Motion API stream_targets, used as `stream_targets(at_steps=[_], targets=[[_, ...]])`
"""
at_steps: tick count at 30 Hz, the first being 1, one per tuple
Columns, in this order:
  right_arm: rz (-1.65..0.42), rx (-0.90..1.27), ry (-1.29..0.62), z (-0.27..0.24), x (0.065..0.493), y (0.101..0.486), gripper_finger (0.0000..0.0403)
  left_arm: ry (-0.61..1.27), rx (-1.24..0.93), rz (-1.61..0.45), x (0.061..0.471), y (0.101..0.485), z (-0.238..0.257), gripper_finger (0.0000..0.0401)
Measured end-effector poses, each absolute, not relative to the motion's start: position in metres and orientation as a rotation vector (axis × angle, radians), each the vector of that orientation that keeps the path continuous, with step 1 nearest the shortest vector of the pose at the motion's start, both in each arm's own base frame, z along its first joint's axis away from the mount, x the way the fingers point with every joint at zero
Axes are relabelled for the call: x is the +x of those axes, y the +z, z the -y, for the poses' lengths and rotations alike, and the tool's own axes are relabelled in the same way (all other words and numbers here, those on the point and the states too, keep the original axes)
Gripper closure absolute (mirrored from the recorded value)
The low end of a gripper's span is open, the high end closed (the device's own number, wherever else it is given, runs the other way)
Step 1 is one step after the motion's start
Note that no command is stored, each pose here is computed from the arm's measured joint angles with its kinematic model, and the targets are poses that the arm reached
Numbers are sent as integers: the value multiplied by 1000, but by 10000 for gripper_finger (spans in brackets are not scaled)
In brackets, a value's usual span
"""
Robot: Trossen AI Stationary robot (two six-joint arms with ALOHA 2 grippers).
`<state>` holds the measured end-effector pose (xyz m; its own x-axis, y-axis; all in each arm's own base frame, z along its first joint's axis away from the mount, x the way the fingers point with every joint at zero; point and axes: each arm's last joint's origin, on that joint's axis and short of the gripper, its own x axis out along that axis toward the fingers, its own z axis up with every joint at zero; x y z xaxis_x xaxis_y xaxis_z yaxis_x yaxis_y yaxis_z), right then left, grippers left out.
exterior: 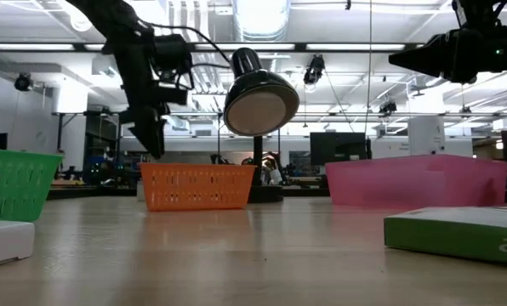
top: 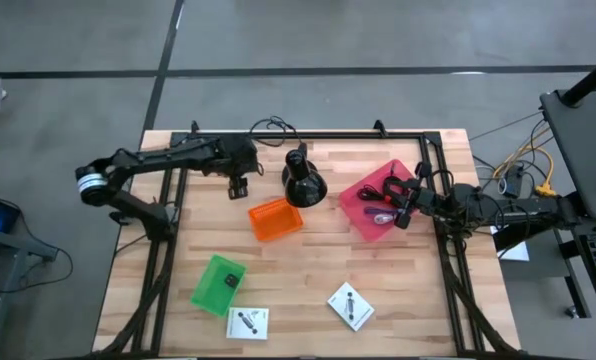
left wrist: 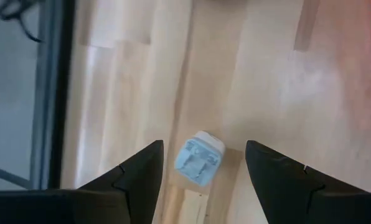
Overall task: Pick and place items into bin
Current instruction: Put the white charger adapter into the green bin
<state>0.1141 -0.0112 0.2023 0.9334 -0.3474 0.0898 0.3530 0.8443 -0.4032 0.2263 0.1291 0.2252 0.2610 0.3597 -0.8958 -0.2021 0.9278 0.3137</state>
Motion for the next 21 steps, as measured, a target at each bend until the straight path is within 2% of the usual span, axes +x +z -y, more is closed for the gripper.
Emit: stream_targets(at_steps=[9,21], targets=[[-4,-438,-366,11,116,201,346,315,136,-1393,238,193,-135,189],[-6,-439,-366,11,116,200,346,328,225,-1485,242,181,-140,189]])
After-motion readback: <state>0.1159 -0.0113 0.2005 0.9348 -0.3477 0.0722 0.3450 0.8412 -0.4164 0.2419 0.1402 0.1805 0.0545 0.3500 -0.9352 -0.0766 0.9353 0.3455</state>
